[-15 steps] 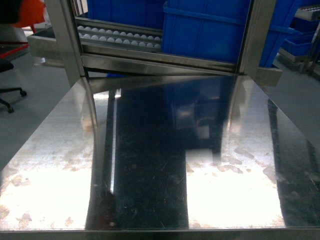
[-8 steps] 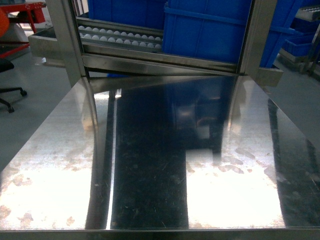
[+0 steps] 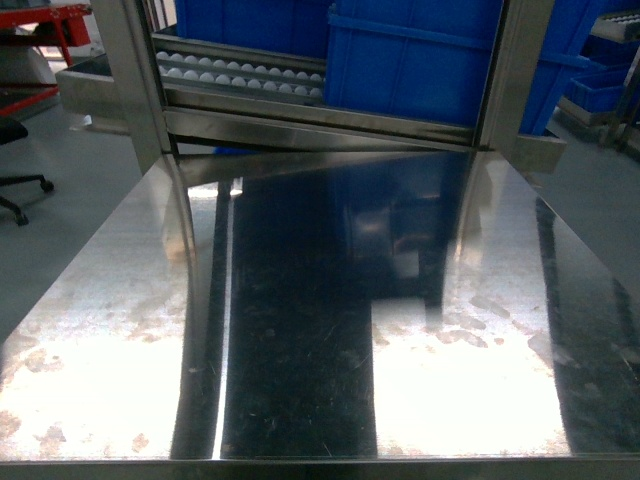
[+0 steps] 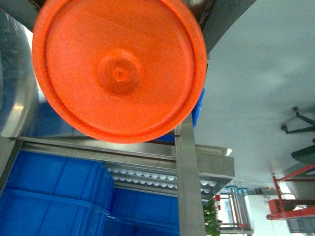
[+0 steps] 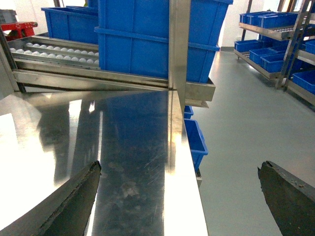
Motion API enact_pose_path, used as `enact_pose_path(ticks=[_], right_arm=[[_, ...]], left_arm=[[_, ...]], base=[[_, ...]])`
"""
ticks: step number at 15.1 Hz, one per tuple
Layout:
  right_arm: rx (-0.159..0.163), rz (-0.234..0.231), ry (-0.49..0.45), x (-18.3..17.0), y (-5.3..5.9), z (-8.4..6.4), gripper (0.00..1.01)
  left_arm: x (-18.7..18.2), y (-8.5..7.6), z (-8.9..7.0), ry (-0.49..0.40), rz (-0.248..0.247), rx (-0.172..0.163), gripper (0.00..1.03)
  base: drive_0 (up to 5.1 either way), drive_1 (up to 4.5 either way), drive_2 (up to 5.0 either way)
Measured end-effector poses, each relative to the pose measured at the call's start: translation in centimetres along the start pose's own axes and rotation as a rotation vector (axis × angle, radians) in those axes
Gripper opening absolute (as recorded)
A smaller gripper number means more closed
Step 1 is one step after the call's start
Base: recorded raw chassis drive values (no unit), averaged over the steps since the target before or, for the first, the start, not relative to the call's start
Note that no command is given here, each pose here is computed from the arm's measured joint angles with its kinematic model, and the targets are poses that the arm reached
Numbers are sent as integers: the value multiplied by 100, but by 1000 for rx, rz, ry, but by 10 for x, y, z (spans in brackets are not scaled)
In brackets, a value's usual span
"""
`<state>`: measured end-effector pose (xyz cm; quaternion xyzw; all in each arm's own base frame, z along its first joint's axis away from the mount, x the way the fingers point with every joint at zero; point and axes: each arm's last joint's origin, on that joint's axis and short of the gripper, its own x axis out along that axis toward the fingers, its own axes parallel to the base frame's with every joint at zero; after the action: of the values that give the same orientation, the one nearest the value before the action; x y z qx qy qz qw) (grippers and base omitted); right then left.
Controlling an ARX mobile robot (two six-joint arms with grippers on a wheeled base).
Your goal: Pick capacitor and pack into box
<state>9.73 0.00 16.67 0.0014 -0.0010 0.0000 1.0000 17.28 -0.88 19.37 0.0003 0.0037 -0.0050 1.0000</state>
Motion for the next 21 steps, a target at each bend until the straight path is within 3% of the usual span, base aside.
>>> enact_pose_path(ticks=[2,4,10,21], right_arm=[[0,-1,0,0,0,0,98],[0,0,0,0,0,0,98],[0,0,0,0,0,0,98],[0,0,0,0,0,0,98]], left_arm=[[-11,10,-7,7,31,0,44],[-21,8,-12,5,8,0,44],[-40,8,-26,-5,8,0,44],[-61,8,-23,-21,8,0,44]], base=[[0,0,0],[0,0,0],[0,0,0],[0,0,0]])
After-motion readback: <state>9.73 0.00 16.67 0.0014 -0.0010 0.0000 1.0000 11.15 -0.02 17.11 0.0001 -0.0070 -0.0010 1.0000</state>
